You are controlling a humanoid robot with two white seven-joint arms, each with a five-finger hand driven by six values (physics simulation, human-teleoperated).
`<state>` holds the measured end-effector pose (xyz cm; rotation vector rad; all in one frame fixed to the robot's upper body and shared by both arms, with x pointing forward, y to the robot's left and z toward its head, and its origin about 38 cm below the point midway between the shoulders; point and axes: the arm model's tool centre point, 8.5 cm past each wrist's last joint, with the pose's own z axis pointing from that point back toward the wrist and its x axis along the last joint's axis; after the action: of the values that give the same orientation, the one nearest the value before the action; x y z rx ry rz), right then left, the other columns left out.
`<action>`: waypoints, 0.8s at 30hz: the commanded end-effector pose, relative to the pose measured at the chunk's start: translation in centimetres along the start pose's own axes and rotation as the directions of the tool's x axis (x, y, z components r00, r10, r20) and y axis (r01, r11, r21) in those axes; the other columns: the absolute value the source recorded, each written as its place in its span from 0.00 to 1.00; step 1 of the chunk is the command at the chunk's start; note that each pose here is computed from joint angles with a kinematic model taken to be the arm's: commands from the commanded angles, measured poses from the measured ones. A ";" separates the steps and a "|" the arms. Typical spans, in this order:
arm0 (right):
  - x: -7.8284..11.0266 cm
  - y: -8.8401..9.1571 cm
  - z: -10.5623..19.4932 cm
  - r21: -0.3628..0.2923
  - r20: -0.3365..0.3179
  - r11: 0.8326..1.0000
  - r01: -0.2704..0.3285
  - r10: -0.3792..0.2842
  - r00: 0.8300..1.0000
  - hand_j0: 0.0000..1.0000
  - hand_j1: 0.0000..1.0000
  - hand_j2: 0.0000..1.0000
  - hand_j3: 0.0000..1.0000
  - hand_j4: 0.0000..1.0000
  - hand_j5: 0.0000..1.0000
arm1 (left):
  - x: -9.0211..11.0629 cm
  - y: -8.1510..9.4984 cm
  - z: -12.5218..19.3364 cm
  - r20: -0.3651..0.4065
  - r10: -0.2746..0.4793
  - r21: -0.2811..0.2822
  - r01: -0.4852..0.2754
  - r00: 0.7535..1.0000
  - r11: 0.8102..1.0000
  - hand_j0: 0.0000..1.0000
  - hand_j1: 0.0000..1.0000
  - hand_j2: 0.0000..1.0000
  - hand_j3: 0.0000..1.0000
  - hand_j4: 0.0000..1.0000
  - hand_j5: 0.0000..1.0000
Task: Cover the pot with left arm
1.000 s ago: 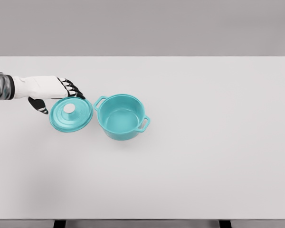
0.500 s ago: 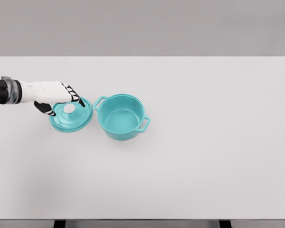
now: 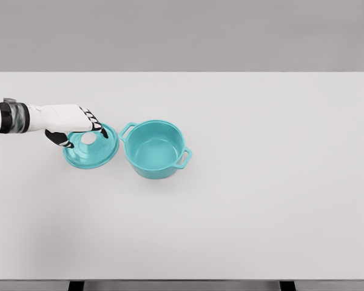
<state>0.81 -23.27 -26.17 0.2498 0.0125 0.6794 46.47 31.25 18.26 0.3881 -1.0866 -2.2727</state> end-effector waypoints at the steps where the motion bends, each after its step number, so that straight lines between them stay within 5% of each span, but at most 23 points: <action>1: 0.0 0.0 0.0 0.000 0.000 1.000 0.000 0.000 1.000 1.00 1.00 1.00 1.00 1.00 1.00 | 0.0 0.1 0.0 -0.001 0.003 0.003 -0.003 1.000 1.000 0.80 0.80 0.80 0.80 0.80 0.80; 17: 0.0 0.0 0.0 0.000 0.000 1.000 0.000 0.000 1.000 1.00 1.00 1.00 1.00 1.00 1.00 | 0.3 -0.5 -0.8 0.004 0.002 -0.012 -0.002 1.000 1.000 0.79 0.79 0.79 0.79 0.79 0.79; 24: 0.0 0.0 0.0 0.000 0.000 1.000 0.000 0.000 1.000 1.00 1.00 1.00 1.00 1.00 1.00 | 0.3 -0.5 -0.8 0.004 0.002 -0.012 -0.002 1.000 1.000 0.67 0.67 0.67 0.67 0.67 0.67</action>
<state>0.81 -23.27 -26.17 0.2498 0.0125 0.6793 46.42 30.80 17.28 0.3774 -1.0713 -2.2841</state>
